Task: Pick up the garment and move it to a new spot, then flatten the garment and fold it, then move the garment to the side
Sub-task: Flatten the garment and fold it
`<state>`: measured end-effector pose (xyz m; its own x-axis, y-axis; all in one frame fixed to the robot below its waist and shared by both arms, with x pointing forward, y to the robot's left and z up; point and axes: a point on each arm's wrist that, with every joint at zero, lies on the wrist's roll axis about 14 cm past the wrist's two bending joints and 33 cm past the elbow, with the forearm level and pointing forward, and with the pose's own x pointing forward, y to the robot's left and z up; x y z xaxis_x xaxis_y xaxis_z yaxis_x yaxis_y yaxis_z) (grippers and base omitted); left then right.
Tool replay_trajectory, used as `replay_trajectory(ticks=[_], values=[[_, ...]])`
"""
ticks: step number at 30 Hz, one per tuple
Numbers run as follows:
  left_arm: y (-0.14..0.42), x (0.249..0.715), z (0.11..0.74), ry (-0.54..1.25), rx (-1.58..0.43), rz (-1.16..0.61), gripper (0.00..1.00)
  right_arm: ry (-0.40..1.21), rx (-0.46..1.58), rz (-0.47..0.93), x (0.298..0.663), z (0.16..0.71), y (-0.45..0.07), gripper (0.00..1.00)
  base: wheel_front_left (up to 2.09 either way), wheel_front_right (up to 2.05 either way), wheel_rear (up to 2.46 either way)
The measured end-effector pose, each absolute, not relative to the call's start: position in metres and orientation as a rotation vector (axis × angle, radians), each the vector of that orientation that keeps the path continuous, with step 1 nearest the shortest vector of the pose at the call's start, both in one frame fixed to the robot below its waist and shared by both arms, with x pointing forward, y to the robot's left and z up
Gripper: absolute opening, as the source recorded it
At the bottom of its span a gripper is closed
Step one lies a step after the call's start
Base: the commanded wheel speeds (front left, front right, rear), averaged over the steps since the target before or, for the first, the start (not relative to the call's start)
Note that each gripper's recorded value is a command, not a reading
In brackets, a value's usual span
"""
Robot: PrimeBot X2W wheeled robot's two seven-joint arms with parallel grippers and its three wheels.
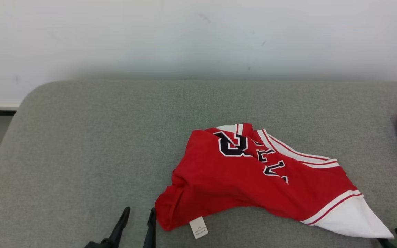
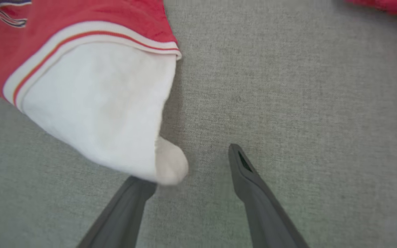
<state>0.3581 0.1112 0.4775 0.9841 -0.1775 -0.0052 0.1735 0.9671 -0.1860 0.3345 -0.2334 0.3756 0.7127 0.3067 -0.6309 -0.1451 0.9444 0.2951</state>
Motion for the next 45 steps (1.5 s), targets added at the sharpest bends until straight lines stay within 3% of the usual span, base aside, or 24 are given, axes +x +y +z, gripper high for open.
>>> replay_trajectory(ticks=[4, 12, 18, 25, 45], values=[[0.114, 0.352, 0.481, 0.011, -0.184, -0.171, 1.0, 0.667, 0.165, 0.224, 0.338, 0.389, -0.253, 1.0, 0.0, 0.0, 0.0], [0.122, 0.336, 0.491, -0.023, -0.177, -0.15, 1.0, 0.351, 0.063, 0.108, 0.351, 0.441, -0.298, 1.0, 0.0, 0.0, 0.0], [0.129, 0.328, 0.499, -0.054, -0.159, -0.137, 1.0, 0.135, 0.073, 0.057, 0.357, 0.483, -0.294, 1.0, 0.0, 0.0, 0.0], [0.137, 0.322, 0.504, -0.074, -0.139, -0.126, 1.0, 0.0, 0.034, 0.051, 0.335, 0.495, -0.256, 1.0, 0.0, 0.0, 0.0], [0.144, 0.305, 0.493, -0.051, -0.105, -0.114, 1.0, -0.017, 0.072, 0.052, 0.305, 0.485, -0.211, 1.0, 0.0, 0.0, 0.0]])
